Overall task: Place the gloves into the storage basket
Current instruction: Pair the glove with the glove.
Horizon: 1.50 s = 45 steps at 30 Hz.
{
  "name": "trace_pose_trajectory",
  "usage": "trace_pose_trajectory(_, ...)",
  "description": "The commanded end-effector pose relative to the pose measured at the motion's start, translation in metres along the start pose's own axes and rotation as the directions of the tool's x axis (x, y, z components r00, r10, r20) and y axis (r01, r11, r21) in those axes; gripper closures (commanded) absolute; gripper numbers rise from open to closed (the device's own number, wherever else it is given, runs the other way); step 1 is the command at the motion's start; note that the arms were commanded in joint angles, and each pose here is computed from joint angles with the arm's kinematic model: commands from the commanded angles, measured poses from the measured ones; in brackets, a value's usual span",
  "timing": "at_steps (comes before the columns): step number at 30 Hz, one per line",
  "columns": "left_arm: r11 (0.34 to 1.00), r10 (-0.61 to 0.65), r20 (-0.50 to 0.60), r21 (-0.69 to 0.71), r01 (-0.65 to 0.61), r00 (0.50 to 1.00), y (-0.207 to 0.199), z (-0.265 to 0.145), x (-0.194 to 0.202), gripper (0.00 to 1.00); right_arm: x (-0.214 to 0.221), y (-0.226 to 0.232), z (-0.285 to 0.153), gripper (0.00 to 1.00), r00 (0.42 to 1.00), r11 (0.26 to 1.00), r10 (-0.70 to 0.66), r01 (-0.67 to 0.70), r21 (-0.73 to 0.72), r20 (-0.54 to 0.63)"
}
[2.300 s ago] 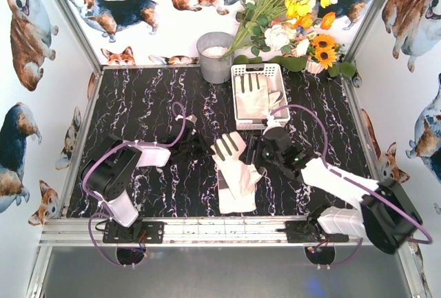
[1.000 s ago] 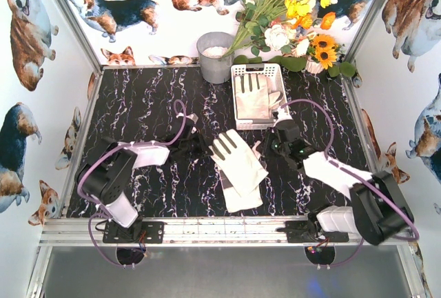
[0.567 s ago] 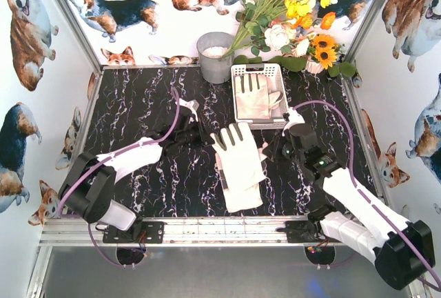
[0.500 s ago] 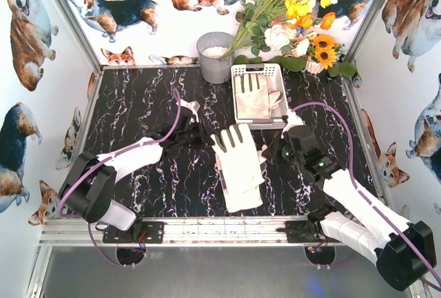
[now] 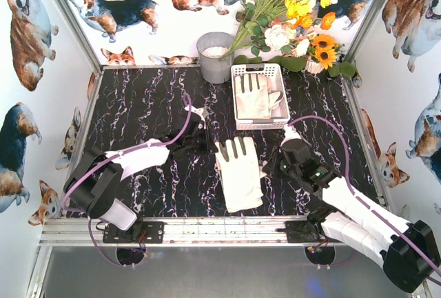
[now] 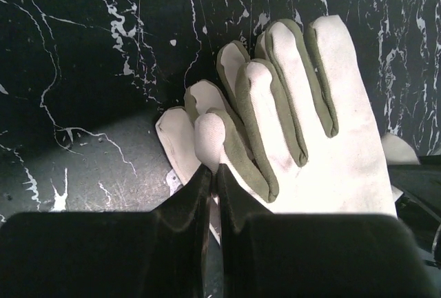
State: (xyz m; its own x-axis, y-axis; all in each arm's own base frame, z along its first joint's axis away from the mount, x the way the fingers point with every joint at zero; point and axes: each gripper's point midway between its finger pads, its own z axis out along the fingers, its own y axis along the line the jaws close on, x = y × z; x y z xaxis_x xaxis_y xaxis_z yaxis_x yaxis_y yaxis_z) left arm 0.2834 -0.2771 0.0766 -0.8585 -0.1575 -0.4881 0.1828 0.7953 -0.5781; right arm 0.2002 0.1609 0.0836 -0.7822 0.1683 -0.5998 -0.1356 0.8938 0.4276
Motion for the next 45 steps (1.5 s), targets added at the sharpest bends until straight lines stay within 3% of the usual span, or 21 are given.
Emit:
trace_pose_trajectory(1,0.999,0.027,0.023,-0.019,-0.027,0.999,0.002,0.005,0.002,1.0,-0.003,-0.01,-0.001,1.0,0.999,0.999,-0.023,0.021,0.041,0.037)
trace_pose_trajectory(17,0.998,0.002,0.009,-0.066,-0.002,1.0,0.026,0.014,0.026,1.0,0.007,-0.012,0.011,1.0,1.0,0.999,-0.025,0.024,0.033,0.007)
trace_pose_trajectory(39,0.993,0.05,-0.002,-0.104,-0.05,0.999,0.036,0.027,0.024,1.0,0.015,-0.012,0.025,1.0,0.998,0.999,-0.033,0.034,0.028,-0.045)
trace_pose_trajectory(41,0.992,0.053,-0.002,-0.111,-0.052,0.999,0.037,0.026,0.024,0.96,0.013,-0.011,0.025,1.0,0.999,0.999,-0.035,0.036,0.027,-0.041)
trace_pose_trajectory(45,0.989,0.058,0.015,-0.134,-0.055,0.998,0.039,0.019,0.02,0.76,0.005,-0.006,0.018,0.74,0.998,0.998,-0.046,0.047,0.029,-0.031)
